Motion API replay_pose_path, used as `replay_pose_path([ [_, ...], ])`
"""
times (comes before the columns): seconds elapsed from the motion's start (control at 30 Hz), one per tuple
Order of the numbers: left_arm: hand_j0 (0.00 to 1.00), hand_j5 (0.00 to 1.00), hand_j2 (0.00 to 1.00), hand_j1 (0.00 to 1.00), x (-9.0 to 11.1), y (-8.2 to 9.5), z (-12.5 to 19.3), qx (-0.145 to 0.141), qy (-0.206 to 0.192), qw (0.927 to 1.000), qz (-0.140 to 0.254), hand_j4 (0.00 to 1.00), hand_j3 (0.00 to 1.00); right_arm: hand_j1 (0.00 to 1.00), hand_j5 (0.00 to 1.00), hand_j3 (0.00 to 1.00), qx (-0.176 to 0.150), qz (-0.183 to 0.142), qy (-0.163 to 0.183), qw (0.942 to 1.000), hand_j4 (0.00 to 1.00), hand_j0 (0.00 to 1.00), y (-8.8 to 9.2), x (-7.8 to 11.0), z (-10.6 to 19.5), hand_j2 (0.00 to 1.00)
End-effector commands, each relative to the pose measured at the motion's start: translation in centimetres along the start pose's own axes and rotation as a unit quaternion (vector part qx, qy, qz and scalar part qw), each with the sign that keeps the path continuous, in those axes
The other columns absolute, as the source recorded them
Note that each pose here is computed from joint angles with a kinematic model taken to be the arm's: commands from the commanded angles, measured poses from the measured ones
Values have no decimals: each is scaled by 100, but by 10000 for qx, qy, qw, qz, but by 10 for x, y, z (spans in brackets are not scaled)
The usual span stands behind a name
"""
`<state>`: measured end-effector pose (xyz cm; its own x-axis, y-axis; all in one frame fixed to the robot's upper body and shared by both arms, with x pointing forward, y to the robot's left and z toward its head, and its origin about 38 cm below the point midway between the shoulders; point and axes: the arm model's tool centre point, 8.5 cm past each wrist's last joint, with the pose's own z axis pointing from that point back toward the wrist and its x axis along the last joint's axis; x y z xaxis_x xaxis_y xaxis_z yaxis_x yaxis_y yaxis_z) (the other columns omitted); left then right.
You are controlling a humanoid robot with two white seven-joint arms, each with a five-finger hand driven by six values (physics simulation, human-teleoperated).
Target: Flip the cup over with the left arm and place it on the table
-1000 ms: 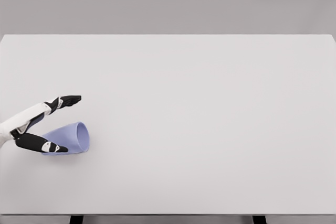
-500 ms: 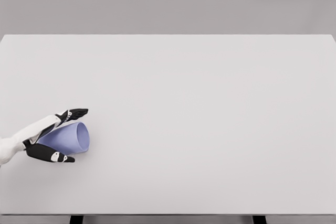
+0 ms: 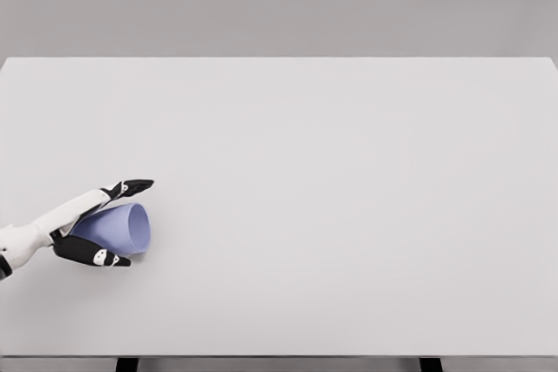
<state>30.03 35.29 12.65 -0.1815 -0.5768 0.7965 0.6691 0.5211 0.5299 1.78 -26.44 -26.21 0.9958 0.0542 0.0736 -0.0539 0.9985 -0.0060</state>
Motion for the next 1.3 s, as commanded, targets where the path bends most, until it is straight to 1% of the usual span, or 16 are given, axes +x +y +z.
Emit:
replay_pose_path([
  [0.0,100,100,100,100,-4,-11,-2,-198,78,9991,-357,100,100,100,100,100,1,-1,0,10000,100,100,0,0,0,100],
  [0.17,94,94,94,94,-5,-16,-3,-291,98,9976,-616,94,94,100,100,100,1,-1,0,10000,100,100,0,0,0,100],
  [0.33,74,74,74,74,-6,-17,-3,-295,102,9976,-611,74,74,100,100,100,1,-1,0,10000,100,100,0,0,0,100],
  [0.37,68,68,68,68,-6,-17,-3,-299,106,9977,-606,68,68,100,100,100,1,-1,0,10000,100,100,0,0,0,100],
  [0.5,60,60,60,60,-6,-17,-3,-301,106,9976,-613,60,60,100,100,100,1,-1,0,10000,100,100,0,0,0,100],
  [0.6,60,60,60,60,-5,-17,-3,-298,56,9976,-616,60,60,100,100,100,1,-1,0,10000,100,100,0,0,0,100],
  [0.77,61,61,61,61,6,-7,-2,-161,-342,9984,-430,61,61,100,100,100,1,-1,0,10000,100,100,0,0,0,100],
  [0.83,61,61,61,61,12,2,-4,-59,-524,9976,-443,61,61,100,100,100,1,-1,0,10000,100,100,0,0,0,100],
  [0.9,61,61,61,61,21,16,-5,119,-827,9961,-273,61,61,100,100,100,1,-1,0,10000,100,100,0,0,0,100],
  [1.0,61,61,61,61,25,35,-3,16,-1240,9922,102,61,61,100,100,100,1,-1,0,10000,100,100,0,0,0,100],
  [1.03,61,61,61,61,28,46,-10,-147,-1591,9859,488,61,61,100,100,100,1,-1,0,10000,100,100,0,0,0,100],
  [1.1,61,61,61,61,28,42,-20,-560,-2043,9734,874,61,61,100,100,100,1,-1,0,10000,100,100,0,0,0,100],
  [1.13,61,61,61,61,23,46,-28,-231,-2261,9656,1266,61,61,100,100,100,1,-1,0,10000,100,100,0,0,0,100],
  [1.17,61,61,61,61,24,51,-37,6,-2469,9582,1448,61,61,100,100,100,1,-1,0,10000,100,100,0,0,0,100],
  [1.23,61,61,61,61,24,61,-51,348,-2735,9428,1872,61,61,100,100,100,1,-1,0,10000,100,100,0,0,0,100],
  [1.27,61,61,61,61,21,69,-59,576,-2883,9314,2145,61,61,100,100,100,1,-1,0,10000,100,100,0,0,0,100],
])
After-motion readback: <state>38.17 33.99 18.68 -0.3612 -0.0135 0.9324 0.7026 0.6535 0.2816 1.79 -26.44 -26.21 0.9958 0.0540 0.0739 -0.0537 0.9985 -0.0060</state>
